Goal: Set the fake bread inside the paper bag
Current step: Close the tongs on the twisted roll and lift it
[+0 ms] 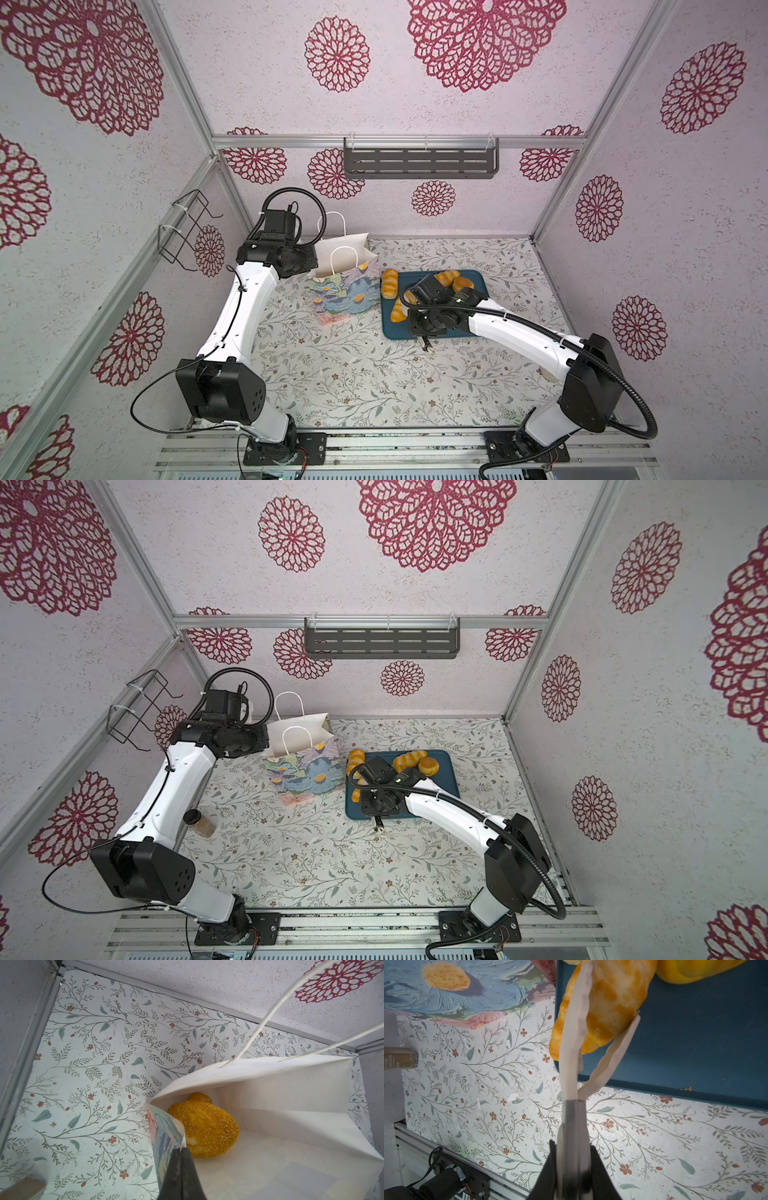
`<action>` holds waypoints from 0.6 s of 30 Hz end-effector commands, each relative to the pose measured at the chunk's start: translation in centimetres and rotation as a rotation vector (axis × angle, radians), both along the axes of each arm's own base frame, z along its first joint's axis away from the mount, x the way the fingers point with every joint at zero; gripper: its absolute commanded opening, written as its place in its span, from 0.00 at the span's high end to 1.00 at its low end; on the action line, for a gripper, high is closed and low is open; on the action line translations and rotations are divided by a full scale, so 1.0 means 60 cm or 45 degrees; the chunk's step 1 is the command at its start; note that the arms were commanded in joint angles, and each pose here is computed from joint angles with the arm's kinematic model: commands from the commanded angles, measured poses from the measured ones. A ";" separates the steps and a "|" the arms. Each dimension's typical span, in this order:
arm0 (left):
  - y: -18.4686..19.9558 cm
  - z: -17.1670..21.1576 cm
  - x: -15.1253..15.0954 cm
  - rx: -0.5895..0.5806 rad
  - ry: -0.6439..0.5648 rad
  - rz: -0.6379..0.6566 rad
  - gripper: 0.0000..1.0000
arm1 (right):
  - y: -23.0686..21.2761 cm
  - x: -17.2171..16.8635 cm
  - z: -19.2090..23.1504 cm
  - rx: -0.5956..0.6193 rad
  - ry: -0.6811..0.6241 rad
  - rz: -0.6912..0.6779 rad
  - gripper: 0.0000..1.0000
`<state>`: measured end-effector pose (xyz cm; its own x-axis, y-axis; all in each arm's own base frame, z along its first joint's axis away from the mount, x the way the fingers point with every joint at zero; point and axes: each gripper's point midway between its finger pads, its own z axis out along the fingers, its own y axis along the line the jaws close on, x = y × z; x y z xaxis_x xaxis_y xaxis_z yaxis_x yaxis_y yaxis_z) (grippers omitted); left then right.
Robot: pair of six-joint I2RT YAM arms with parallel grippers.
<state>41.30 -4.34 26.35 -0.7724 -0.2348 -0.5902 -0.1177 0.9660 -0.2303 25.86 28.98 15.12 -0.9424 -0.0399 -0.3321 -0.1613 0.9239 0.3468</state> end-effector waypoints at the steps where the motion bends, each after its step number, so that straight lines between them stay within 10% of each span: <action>1: -0.001 -0.019 -0.015 0.011 0.057 -0.007 1.00 | -0.007 0.013 0.054 0.083 -0.119 -0.040 1.00; 18: -0.005 -0.019 -0.015 0.011 0.056 -0.014 1.00 | -0.004 0.011 0.135 0.295 -0.313 -0.027 1.00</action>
